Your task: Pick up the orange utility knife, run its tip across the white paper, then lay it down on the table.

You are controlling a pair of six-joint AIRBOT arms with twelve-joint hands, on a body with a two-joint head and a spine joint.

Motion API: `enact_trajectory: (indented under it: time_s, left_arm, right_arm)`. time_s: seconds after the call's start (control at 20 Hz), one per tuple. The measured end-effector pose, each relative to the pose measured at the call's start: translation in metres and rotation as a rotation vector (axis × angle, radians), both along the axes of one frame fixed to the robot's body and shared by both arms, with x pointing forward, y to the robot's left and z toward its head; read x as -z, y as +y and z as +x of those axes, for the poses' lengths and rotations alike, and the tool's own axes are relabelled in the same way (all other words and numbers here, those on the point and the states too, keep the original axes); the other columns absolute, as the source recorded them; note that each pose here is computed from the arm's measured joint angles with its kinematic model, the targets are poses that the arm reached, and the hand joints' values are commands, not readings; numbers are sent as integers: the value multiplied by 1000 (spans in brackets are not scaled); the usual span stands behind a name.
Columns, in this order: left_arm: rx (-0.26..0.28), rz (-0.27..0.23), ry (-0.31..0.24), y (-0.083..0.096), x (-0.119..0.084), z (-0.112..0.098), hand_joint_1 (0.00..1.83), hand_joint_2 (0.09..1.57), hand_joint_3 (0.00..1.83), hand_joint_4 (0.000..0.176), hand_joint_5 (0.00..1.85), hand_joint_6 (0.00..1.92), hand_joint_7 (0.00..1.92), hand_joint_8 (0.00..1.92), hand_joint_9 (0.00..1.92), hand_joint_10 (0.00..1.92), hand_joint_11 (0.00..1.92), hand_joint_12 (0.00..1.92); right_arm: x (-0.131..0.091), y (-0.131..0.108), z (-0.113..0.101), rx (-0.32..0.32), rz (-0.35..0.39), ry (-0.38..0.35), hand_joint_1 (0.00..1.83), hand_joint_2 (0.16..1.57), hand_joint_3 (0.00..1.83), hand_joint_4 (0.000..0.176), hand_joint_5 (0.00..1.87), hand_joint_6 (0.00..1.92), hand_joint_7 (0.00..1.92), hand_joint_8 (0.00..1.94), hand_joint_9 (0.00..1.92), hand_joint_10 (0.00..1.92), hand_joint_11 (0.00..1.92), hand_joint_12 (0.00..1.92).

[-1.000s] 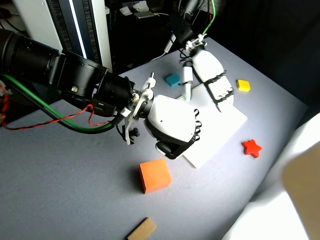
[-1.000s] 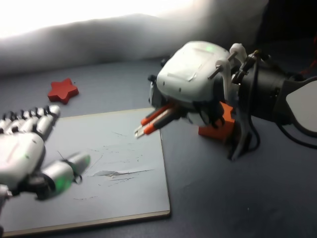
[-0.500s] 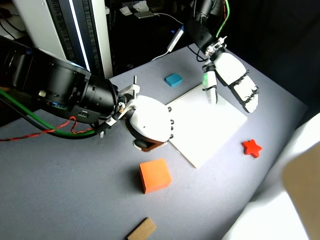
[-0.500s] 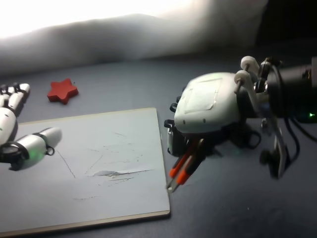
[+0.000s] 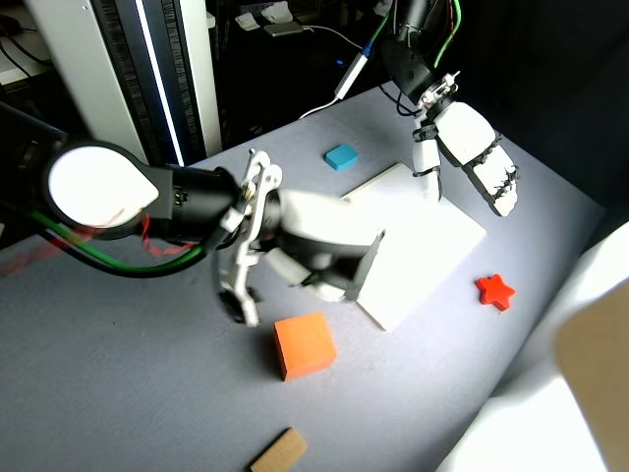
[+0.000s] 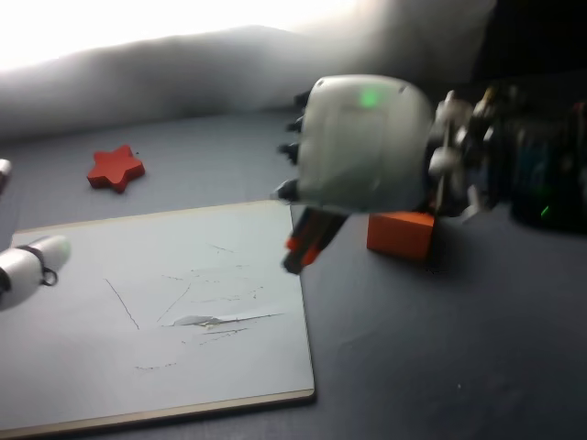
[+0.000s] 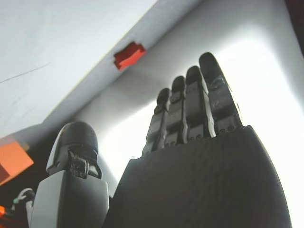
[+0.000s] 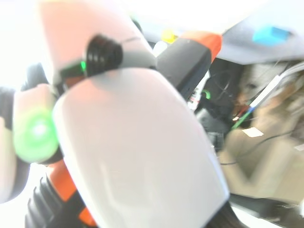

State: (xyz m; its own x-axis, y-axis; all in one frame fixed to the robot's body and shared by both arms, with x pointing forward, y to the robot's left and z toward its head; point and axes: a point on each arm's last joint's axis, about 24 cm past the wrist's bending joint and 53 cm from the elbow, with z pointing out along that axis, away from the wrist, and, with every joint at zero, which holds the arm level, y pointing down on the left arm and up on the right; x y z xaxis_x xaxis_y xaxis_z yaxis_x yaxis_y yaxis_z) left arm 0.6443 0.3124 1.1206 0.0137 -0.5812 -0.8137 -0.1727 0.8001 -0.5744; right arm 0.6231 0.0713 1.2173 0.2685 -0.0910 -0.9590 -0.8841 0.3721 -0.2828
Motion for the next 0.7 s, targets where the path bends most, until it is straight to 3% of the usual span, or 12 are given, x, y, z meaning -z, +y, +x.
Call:
enact_trajectory:
  time_s: [0.2,0.25,0.45,0.6,0.7]
  left_arm:
    - [0,17,-6,5,-1,3,70,1300,0,0,0,0,62,4,87,2,0,488]
    - [0,16,0,7,1,4,71,1302,1,0,0,0,48,1,74,1,0,463]
    - [-3,17,9,9,3,3,85,1297,0,0,0,0,72,4,98,7,0,519]
    - [2,23,10,9,4,3,88,1297,0,0,0,0,70,1,98,5,0,505]
    - [-2,29,17,13,7,3,87,1301,1,0,0,0,61,2,83,3,0,451]
  right_arm:
    - [18,25,-1,2,16,-164,1617,1227,0,176,1308,1921,1479,1941,1551,1921,1642,1921]
    - [14,33,3,-8,41,-242,1630,1224,0,176,1279,1921,1481,1941,1549,1921,1646,1921]
    - [-7,49,7,-25,129,-426,1619,1236,0,176,1291,1921,1481,1941,1549,1921,1655,1921]
    - [-8,61,0,-58,175,-501,1622,1229,0,176,1295,1921,1486,1941,1555,1921,1662,1921]
    - [-4,64,0,-63,182,-510,1621,1242,0,176,1320,1921,1496,1941,1568,1921,1674,1921]
